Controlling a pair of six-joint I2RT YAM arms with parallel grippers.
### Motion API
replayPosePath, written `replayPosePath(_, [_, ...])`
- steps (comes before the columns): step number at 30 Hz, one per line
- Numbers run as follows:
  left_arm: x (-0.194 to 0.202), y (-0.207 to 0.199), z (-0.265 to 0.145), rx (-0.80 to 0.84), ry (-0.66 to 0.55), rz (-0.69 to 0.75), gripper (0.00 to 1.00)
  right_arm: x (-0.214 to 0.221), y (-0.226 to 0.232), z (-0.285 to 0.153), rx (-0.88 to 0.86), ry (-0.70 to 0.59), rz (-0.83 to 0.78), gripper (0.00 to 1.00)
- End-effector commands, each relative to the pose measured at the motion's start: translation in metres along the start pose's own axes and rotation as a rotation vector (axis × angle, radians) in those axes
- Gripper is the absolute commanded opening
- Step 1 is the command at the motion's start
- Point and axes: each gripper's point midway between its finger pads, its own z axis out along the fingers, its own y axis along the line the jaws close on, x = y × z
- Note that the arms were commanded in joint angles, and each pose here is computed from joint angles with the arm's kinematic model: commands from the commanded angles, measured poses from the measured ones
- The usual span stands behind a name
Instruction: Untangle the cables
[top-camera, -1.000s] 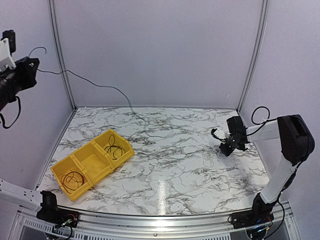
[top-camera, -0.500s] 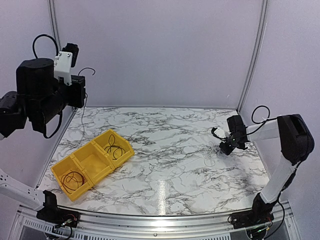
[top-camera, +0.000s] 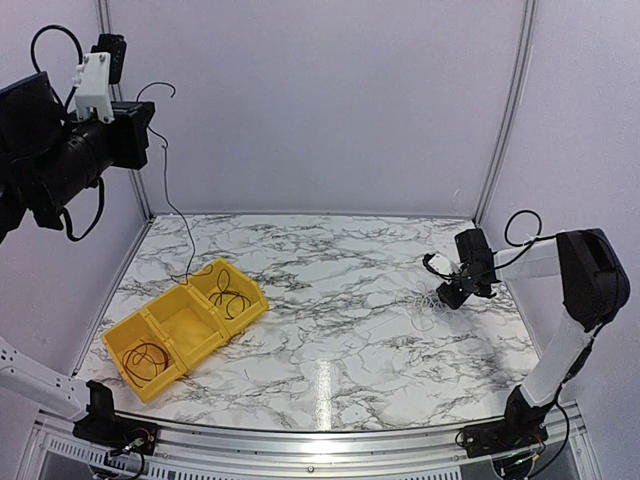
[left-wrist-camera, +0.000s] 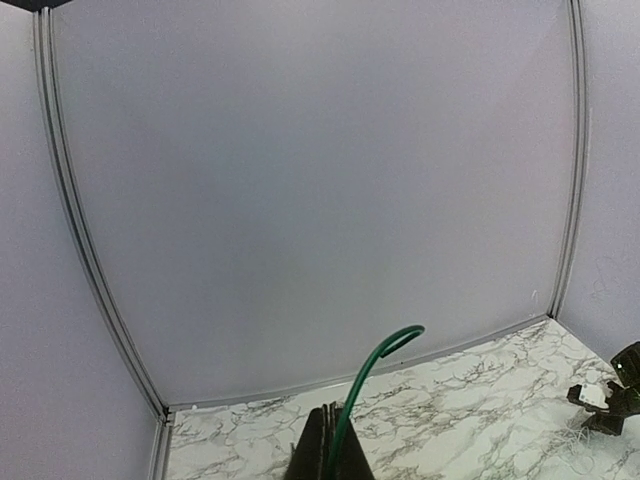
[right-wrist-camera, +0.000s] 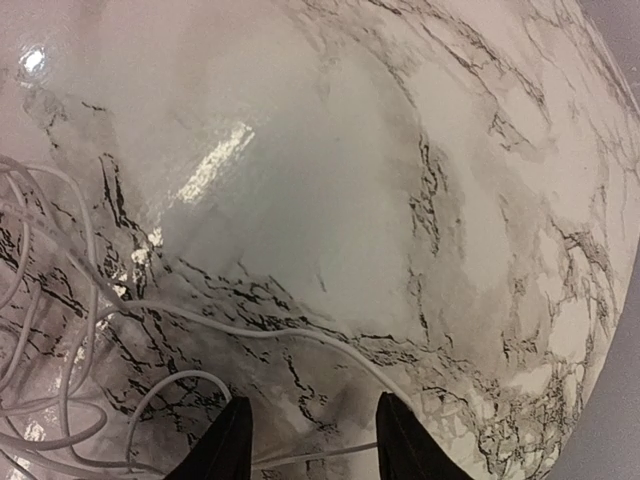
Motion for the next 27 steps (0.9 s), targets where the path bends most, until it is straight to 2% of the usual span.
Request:
replayPosePath(1, [-0.018, -0.018, 0.01, 0.017, -0.057, 0.056, 0.0, 0.015, 0.011, -0.002, -0.048, 0.054, 0.003, 0.43])
replayPosePath(9, [0.028, -0.046, 0.029, 0.023, 0.004, 0.117, 0.0, 0.015, 0.011, -0.003, -0.051, 0.051, -0.001, 0.44])
replayPosePath(17, [0.083, -0.054, 0.05, 0.032, 0.091, 0.104, 0.0, 0.017, 0.014, -0.002, -0.065, 0.054, -0.006, 0.44])
replayPosePath(21, [0.073, -0.048, 0.056, 0.033, 0.08, 0.082, 0.0, 0.017, 0.015, -0.002, -0.068, 0.054, -0.008, 0.44])
replayPosePath(27, [0.023, -0.033, 0.057, 0.006, 0.008, 0.081, 0.0, 0.018, 0.016, -0.002, -0.069, 0.057, -0.009, 0.44])
